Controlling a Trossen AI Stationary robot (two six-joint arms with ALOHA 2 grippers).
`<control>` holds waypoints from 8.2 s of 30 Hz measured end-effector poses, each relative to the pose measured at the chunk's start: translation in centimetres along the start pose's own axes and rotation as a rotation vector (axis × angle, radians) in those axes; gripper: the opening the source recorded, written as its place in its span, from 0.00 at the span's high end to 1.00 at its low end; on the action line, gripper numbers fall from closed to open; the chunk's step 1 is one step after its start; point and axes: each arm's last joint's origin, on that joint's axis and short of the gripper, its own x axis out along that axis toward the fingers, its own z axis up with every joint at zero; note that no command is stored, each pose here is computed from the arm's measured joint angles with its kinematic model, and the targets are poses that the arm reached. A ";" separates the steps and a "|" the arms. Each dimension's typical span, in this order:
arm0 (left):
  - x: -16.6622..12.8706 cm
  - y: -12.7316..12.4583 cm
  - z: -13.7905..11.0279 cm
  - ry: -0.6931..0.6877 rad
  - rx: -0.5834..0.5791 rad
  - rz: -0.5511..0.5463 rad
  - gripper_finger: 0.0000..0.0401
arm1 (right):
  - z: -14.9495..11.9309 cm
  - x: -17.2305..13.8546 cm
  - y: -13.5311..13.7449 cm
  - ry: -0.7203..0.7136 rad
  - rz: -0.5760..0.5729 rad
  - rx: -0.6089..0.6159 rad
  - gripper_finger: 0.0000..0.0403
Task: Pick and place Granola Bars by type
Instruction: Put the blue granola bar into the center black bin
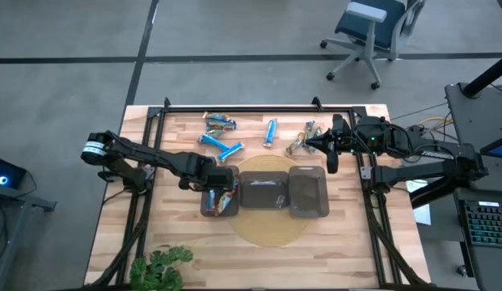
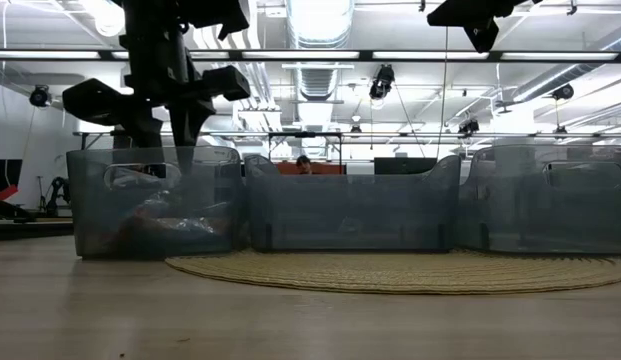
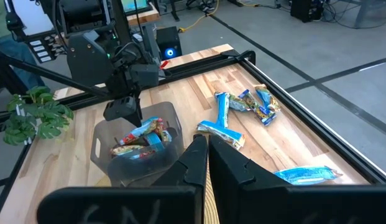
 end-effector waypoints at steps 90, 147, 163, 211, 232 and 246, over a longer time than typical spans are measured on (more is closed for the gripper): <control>-20.0 7.7 2.8 -1.094 0.893 -0.711 1.00 | 0.0 0.0 0.0 -0.002 -0.001 0.004 0.98; -17.8 9.1 2.3 -1.117 0.964 -0.805 1.00 | 9.2 1.3 -5.7 0.177 -0.393 0.291 0.55; -17.9 9.3 2.4 -1.112 0.945 -0.819 1.00 | 8.7 3.5 -6.9 0.240 -0.418 0.304 0.38; -17.9 9.2 2.4 -1.090 0.903 -0.838 1.00 | 2.1 9.6 -17.3 0.639 -0.767 0.768 0.40; -17.7 9.3 2.4 -1.041 0.842 -0.861 1.00 | -4.6 15.0 -21.1 0.899 -0.882 0.879 0.40; -17.0 9.0 2.3 -0.987 0.799 -0.865 1.00 | -5.2 14.5 -22.9 0.887 -0.924 0.948 0.40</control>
